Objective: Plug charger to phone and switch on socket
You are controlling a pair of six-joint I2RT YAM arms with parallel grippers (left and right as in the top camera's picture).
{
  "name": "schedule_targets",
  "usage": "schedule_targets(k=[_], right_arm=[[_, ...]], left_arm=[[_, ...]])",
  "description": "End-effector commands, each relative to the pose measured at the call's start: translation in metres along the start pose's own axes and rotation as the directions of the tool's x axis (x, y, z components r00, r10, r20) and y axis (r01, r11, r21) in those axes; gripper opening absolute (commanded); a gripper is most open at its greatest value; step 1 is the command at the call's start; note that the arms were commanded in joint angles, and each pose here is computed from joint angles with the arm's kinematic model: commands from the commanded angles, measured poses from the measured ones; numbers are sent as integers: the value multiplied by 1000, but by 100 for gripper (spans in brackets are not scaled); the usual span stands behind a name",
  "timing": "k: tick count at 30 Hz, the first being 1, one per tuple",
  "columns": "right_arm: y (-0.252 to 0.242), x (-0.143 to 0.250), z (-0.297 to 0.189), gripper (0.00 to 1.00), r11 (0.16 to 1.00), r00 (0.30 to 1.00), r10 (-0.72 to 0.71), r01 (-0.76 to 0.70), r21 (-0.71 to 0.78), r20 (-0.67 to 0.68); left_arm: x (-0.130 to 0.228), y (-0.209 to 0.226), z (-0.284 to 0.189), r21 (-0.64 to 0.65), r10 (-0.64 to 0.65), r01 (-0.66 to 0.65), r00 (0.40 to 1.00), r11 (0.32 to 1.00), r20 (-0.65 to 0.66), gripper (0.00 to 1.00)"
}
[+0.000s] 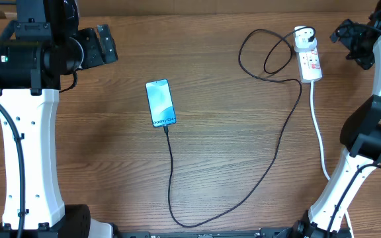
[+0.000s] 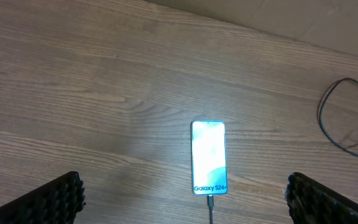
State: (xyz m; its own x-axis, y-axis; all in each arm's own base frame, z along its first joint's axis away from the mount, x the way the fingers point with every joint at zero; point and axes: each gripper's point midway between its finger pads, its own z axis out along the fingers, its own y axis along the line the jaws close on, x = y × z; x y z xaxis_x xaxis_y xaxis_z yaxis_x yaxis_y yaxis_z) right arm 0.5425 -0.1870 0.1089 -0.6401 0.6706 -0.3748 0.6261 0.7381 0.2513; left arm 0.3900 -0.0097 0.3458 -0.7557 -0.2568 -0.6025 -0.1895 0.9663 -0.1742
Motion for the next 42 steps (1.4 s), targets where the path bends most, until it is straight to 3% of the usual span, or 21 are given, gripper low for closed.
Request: schedule_targets(k=[1, 15, 42], right_arm=[[-1, -1, 10, 100, 999, 999, 45, -45, 16, 9], [1, 32, 69, 100, 997, 994, 65, -62, 43, -84], [10, 61, 96, 100, 998, 985, 54, -48, 44, -164]], left_arm=[[-4, 3, 0, -14, 6, -6, 1000, 1000, 9, 100], [-4, 3, 0, -14, 6, -6, 1000, 1000, 9, 100], [-4, 3, 0, -14, 6, -6, 1000, 1000, 9, 100]])
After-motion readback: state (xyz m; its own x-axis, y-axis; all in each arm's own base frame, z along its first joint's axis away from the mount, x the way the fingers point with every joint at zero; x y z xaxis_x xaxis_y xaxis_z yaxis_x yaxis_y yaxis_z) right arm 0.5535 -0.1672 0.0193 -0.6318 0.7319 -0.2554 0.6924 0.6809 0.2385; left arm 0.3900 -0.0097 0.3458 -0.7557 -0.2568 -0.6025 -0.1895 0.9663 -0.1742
